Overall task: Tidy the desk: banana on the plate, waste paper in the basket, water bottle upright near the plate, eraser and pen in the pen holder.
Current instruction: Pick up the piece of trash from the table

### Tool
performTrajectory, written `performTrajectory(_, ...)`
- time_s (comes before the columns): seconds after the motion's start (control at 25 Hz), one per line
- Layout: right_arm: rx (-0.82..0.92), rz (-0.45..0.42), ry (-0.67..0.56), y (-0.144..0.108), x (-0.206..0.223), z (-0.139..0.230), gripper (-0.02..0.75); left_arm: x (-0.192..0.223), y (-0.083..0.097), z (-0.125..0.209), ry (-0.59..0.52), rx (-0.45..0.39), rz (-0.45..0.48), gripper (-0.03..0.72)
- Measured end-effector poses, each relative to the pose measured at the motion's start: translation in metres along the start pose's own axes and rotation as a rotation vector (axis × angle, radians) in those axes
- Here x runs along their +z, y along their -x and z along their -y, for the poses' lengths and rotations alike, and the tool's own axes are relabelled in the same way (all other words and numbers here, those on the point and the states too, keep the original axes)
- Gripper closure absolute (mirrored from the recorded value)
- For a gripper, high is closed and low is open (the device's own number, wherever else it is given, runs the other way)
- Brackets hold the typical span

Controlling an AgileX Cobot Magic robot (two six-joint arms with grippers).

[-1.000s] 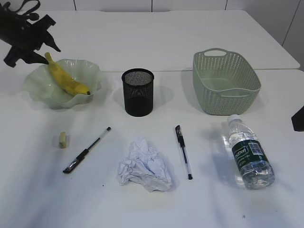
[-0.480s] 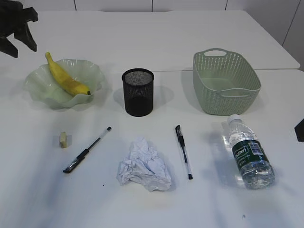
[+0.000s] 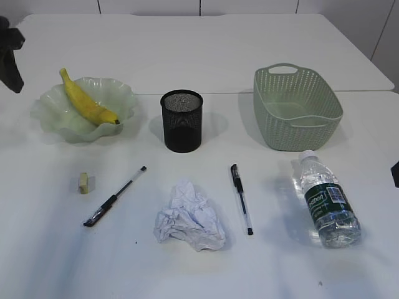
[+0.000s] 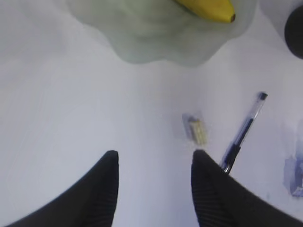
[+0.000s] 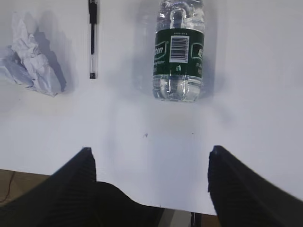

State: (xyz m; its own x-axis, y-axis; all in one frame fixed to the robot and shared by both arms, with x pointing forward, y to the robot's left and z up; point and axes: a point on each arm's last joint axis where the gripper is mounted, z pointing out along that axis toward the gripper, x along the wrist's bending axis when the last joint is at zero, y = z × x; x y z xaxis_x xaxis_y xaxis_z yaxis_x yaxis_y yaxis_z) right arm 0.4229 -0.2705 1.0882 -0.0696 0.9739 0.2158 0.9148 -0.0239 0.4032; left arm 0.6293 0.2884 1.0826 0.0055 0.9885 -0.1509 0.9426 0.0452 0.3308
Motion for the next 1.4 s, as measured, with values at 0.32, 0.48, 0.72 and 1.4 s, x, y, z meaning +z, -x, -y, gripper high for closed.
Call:
performTrajectory(0.32, 0.011, -0.031, -0.014, -0.003, -0.004, 0.004, 0.189, -0.014, 0.0, 0.065, -0.002, -0.013, 0.004, 0.34)
performTrajectory(0.48, -0.002, -0.038, -0.019, -0.006, -0.004, 0.005, 0.189, -0.028, 0.001, 0.092, 0.016, -0.015, 0.009, 0.34)
performTrajectory(0.72, -0.094, -0.077, -0.032, -0.024, -0.002, 0.009, 0.189, -0.054, 0.003, 0.118, 0.079, -0.005, 0.012, 0.342)
performTrajectory(1.4, -0.321, -0.142, -0.083, -0.078, 0.041, -0.007, 0.189, -0.061, -0.004, 0.177, 0.029, 0.028, -0.054, 0.354)
